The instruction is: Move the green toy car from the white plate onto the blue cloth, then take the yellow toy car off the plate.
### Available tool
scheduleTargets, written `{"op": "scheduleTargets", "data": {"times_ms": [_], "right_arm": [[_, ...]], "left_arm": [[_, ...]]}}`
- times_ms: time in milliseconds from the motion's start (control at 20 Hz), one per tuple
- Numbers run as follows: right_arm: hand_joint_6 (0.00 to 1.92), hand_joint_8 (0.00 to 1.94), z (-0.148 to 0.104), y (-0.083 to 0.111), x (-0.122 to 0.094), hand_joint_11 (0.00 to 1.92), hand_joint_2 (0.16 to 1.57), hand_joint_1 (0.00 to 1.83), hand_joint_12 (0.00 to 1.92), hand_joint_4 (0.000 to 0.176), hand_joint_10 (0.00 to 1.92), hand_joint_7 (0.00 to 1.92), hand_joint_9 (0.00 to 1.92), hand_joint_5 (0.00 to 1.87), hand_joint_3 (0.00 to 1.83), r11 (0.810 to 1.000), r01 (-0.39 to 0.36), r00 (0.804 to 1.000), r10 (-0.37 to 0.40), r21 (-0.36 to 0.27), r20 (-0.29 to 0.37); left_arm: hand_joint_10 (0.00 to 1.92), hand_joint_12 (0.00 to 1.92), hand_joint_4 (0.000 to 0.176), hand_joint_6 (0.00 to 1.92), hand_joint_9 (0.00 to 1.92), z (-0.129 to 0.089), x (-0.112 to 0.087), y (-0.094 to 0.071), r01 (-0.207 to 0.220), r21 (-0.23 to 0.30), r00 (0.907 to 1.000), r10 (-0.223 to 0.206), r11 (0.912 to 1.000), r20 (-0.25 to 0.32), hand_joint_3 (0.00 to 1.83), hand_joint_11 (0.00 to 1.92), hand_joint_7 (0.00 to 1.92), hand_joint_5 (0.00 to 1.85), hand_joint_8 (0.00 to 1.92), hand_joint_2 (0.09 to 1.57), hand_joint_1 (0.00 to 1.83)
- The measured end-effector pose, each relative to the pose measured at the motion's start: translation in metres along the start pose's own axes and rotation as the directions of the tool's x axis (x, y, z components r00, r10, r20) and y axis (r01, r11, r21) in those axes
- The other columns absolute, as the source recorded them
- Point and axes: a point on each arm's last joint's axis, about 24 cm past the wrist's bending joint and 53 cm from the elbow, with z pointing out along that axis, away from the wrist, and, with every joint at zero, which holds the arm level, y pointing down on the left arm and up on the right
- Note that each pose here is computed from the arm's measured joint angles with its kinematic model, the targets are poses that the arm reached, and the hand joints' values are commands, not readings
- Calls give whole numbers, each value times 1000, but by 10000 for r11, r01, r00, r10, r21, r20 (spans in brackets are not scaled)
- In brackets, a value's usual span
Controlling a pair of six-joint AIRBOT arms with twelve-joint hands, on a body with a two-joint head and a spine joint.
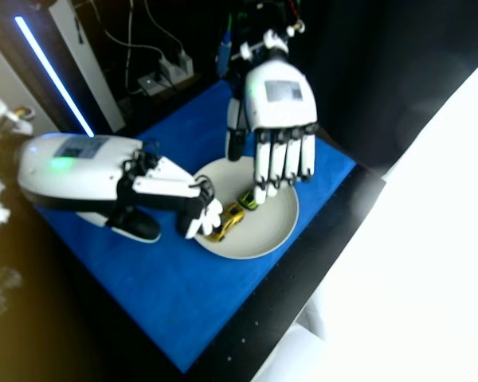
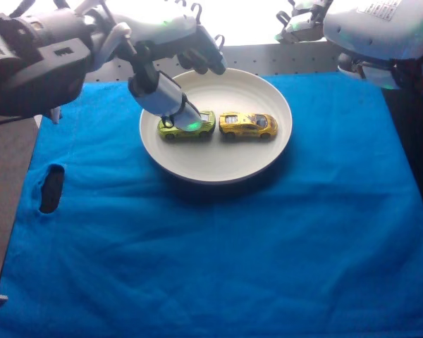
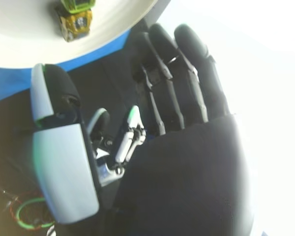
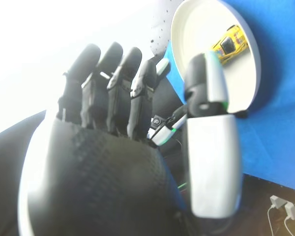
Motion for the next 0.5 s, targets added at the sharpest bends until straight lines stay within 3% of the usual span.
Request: {"op": "scheduleTargets", "data": {"times_ms": [50, 100, 150, 300, 400, 450, 500], "right_arm": [[10, 321, 0, 0, 0, 143, 1144, 1316, 1640, 0, 873, 573, 437, 611, 8, 10000, -21, 10000, 21, 9, 3], [15, 310, 0, -1, 0, 166, 1147, 1315, 1646, 0, 874, 591, 450, 621, 8, 10000, -29, 10000, 29, 31, 5], [23, 296, 0, -2, 0, 188, 1144, 1317, 1634, 0, 865, 618, 472, 635, 6, 10000, -53, 10000, 53, 42, 12], [11, 242, 0, -3, 0, 135, 1177, 1240, 1685, 0, 895, 595, 422, 601, 14, 10000, -52, 10000, 52, 67, 11], [9, 257, 0, -3, 0, 147, 1177, 1232, 1750, 0, 1019, 580, 370, 589, 9, 10000, -52, 10000, 52, 68, 7], [8, 279, 0, -3, 0, 116, 1187, 1208, 1771, 0, 1065, 551, 334, 583, 10, 10000, -53, 10000, 53, 65, 7], [16, 311, 0, -3, 0, 129, 1179, 1203, 1753, 0, 1049, 582, 369, 596, 5, 10000, -46, 10000, 46, 61, 14]], "left_arm": [[433, 1401, 0, 7, 678, 2, 2, 0, 1, -37, 10000, -2, 10000, -68, 0, 323, 786, 713, 25, 907, 969], [683, 1521, 0, 6, 621, 5, 4, 1, -3, -78, 9999, 2, 10000, -131, 0, 350, 821, 720, 43, 889, 968], [811, 1536, 0, 2, 576, 7, 6, 1, -2, -102, 9998, 0, 9999, -181, 0, 355, 822, 716, 46, 882, 964], [840, 1510, 0, 2, 585, 14, 13, 1, -3, -159, 9994, -3, 9999, -337, 0, 393, 816, 714, 42, 885, 1003], [801, 1512, 0, 2, 618, 17, 21, 4, 63, -264, 9987, -76, 9996, -510, 0, 415, 826, 715, 40, 884, 1021], [1028, 1625, 0, 1, 616, 17, 25, 6, 156, -309, 9983, -174, 9994, -561, 0, 480, 887, 716, 98, 887, 1038], [1057, 1635, 0, 1, 573, 17, 27, 10, 236, -405, 9978, -260, 9989, -604, 1, 445, 866, 715, 100, 889, 1037]]}}
